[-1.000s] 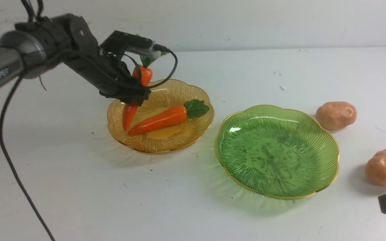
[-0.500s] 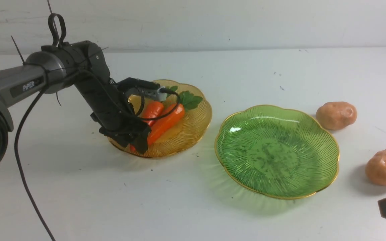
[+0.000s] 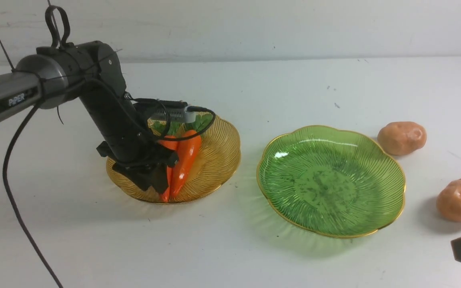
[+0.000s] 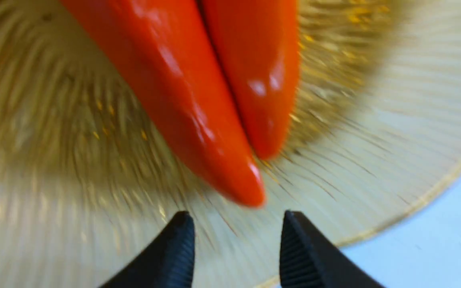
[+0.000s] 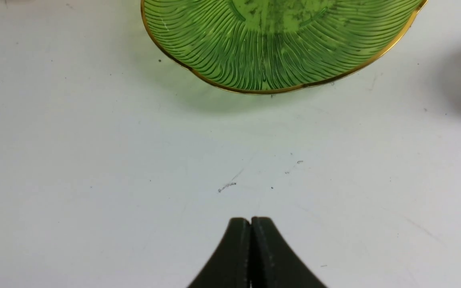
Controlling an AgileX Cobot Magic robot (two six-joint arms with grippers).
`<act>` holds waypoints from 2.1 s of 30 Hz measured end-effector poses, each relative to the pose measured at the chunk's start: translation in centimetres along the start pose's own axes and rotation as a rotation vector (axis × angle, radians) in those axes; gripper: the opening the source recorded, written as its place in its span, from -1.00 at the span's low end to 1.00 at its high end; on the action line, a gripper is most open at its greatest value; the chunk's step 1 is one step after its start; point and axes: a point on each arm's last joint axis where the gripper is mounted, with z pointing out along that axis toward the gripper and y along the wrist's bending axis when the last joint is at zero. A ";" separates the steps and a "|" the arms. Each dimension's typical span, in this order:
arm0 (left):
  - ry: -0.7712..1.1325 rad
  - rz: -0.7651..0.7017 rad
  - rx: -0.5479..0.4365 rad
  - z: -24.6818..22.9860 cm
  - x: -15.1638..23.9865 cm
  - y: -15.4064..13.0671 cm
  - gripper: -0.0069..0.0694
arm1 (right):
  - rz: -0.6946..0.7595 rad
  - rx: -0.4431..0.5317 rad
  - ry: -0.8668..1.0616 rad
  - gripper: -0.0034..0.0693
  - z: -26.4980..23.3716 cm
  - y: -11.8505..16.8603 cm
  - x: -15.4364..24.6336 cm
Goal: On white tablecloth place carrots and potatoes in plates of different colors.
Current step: 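Put the potato onto the plate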
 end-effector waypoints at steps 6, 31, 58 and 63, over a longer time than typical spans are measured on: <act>0.002 0.001 0.003 -1.2 1.2 -1.6 -0.09 | 0.000 0.000 0.000 -0.95 0.0 0.0 0.0; -0.255 0.096 -0.107 -13.6 9.0 -6.2 -0.83 | 0.406 0.488 0.132 -0.06 9.1 -8.3 -11.4; -0.258 0.094 -0.096 -13.6 9.0 -6.3 -0.83 | 0.995 0.809 0.165 0.82 19.4 -13.5 -8.9; -0.256 0.104 -0.097 -13.6 9.0 -6.3 -0.83 | 0.790 0.797 0.234 0.56 18.4 -13.4 -10.6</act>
